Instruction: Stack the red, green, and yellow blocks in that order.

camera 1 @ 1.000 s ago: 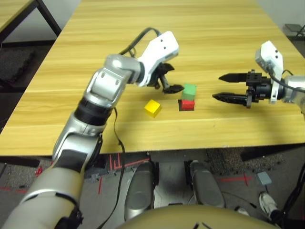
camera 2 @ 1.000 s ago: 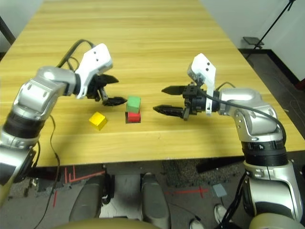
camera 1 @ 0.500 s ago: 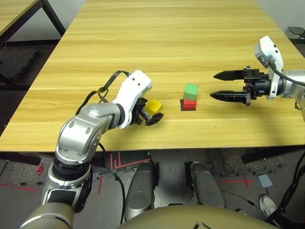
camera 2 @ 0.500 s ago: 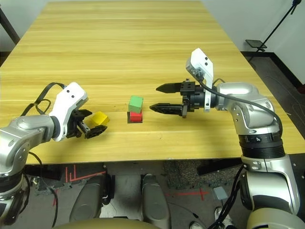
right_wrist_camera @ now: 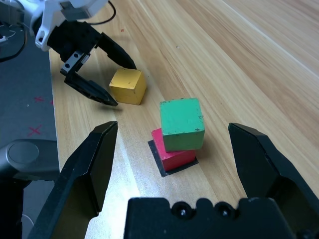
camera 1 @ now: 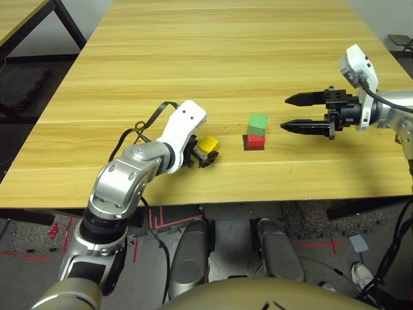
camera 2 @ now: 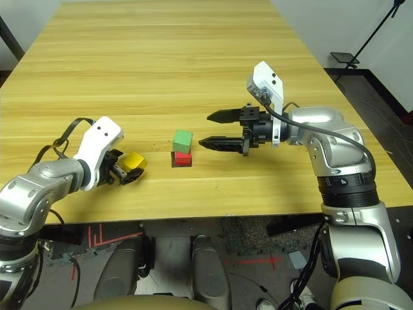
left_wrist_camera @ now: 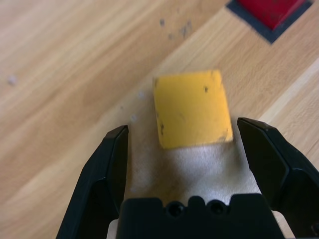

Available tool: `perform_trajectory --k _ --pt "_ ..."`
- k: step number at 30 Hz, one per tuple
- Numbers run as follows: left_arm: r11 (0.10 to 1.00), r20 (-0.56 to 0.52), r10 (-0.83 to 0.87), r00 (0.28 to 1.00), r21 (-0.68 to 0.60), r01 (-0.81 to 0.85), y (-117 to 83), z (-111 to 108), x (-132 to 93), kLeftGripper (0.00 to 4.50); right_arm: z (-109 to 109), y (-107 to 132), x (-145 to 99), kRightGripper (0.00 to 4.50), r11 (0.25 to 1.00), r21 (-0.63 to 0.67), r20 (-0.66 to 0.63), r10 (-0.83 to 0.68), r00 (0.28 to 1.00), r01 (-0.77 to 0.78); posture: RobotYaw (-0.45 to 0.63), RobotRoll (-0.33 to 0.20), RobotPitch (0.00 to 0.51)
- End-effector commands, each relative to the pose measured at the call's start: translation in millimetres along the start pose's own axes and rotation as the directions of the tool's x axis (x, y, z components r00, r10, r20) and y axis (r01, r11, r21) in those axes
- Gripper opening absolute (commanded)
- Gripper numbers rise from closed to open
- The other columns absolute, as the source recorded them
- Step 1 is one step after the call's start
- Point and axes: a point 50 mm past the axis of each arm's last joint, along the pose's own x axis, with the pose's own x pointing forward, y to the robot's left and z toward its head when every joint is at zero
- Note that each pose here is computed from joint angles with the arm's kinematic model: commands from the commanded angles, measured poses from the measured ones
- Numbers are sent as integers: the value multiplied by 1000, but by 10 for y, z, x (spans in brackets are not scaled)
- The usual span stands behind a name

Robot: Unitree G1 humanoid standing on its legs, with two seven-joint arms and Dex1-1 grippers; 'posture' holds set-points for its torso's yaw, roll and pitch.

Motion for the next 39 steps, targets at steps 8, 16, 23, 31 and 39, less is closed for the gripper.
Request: perform_trajectory --k 8,16,23,31,39 --pt "998 102 -4 995 -61 10 84 233 -20 1913 -22 18 -31 4500 1000 -2 2 -24 1000 24 249 -104 101" --pt "910 219 -344 913 316 267 179 929 -279 1913 -67 49 -62 4500 1000 7 -10 -1 1000 1 251 -91 83" --pt "654 117 -686 718 532 538 11 1213 -95 1913 -75 65 -96 4500 1000 12 -10 -5 1000 5 213 -85 82" --pt "521 8 -765 644 596 611 -91 1449 316 1913 -114 119 -135 4500 999 25 -8 -28 1000 28 165 -86 84" --pt "486 -50 -744 666 644 591 -43 1573 594 1913 -125 171 -157 4500 998 35 -5 -49 999 49 121 -85 92"
